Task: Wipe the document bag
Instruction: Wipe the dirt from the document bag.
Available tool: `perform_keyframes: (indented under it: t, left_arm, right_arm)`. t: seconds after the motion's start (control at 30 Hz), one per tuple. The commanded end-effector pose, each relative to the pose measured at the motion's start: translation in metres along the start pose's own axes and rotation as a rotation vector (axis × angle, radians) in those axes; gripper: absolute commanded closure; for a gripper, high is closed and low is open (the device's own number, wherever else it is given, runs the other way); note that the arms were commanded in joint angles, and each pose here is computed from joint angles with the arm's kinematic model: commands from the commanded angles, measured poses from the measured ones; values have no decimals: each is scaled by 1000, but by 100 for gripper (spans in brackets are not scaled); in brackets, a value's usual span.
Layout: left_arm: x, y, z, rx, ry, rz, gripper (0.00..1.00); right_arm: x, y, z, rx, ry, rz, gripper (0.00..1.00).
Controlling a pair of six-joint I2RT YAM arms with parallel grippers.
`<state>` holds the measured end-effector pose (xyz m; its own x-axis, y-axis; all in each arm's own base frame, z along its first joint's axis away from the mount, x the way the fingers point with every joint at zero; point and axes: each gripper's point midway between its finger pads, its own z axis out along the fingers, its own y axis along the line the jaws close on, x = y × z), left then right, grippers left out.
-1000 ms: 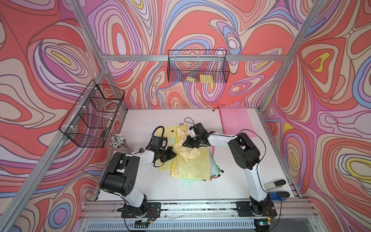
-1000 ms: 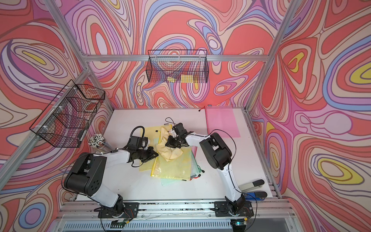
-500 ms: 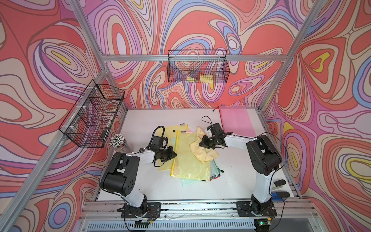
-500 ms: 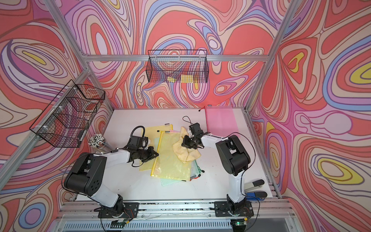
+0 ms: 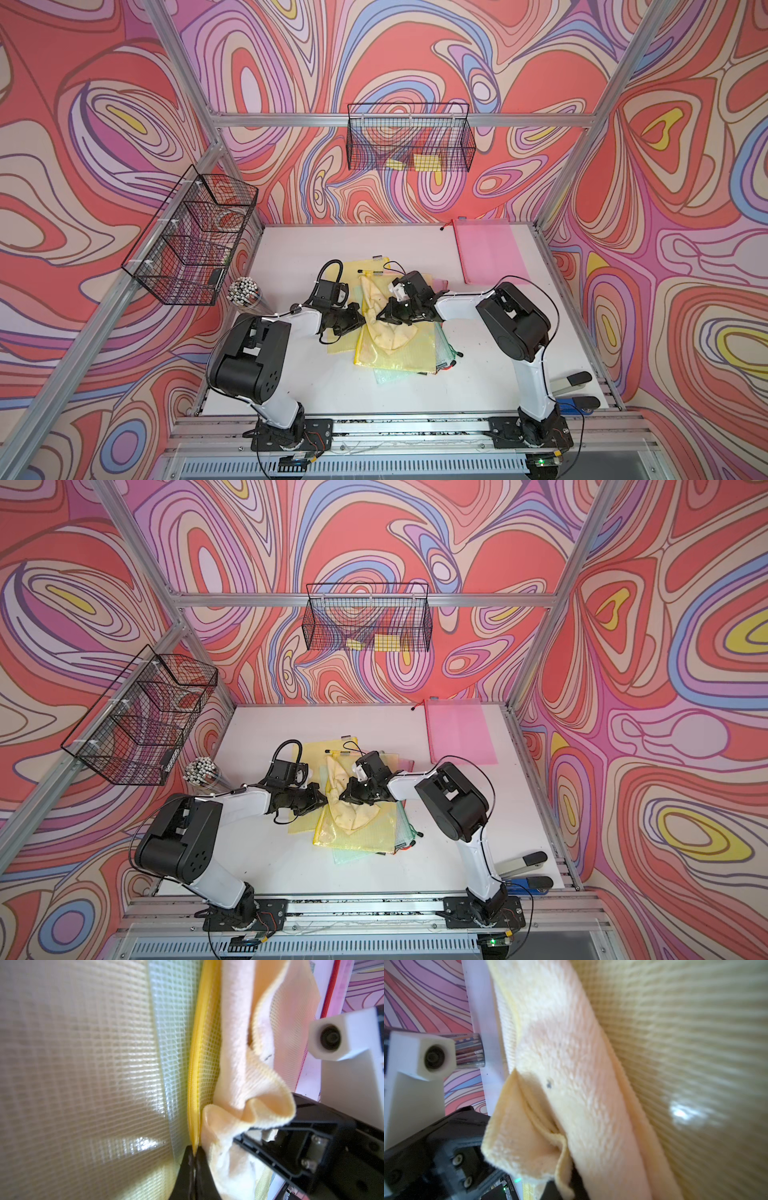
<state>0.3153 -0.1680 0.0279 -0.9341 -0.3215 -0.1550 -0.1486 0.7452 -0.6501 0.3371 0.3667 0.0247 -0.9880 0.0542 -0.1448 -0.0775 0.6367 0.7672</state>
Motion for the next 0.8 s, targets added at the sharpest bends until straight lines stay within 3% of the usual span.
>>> perform_keyframes:
  t: [0.0,0.17,0.27,0.4,0.57,0.77]
  left_arm:
    - [-7,-7,-3,1,-19,17,100]
    - [-9,-7,-1,2,-17,12,100]
    - [-10,-8,0,9,-21,5,100]
    - [-14,-10,3,15,-37,-12,100]
    - [-19,-17,11,32,-50,-25,100]
    - [-23,-21,18,36,-62,-44,100]
  right_arm:
    - [0,-60,-37,126,-42,115,100]
    - [-9,-101,-103,192,-132,171,100]
    - [-14,-93,-117,211,-155,140,100]
    - [-18,-40,-106,137,-159,56,100]
    - [-2,35,-49,92,-73,-86,100]
    - [16,47,6,-7,12,-39,100]
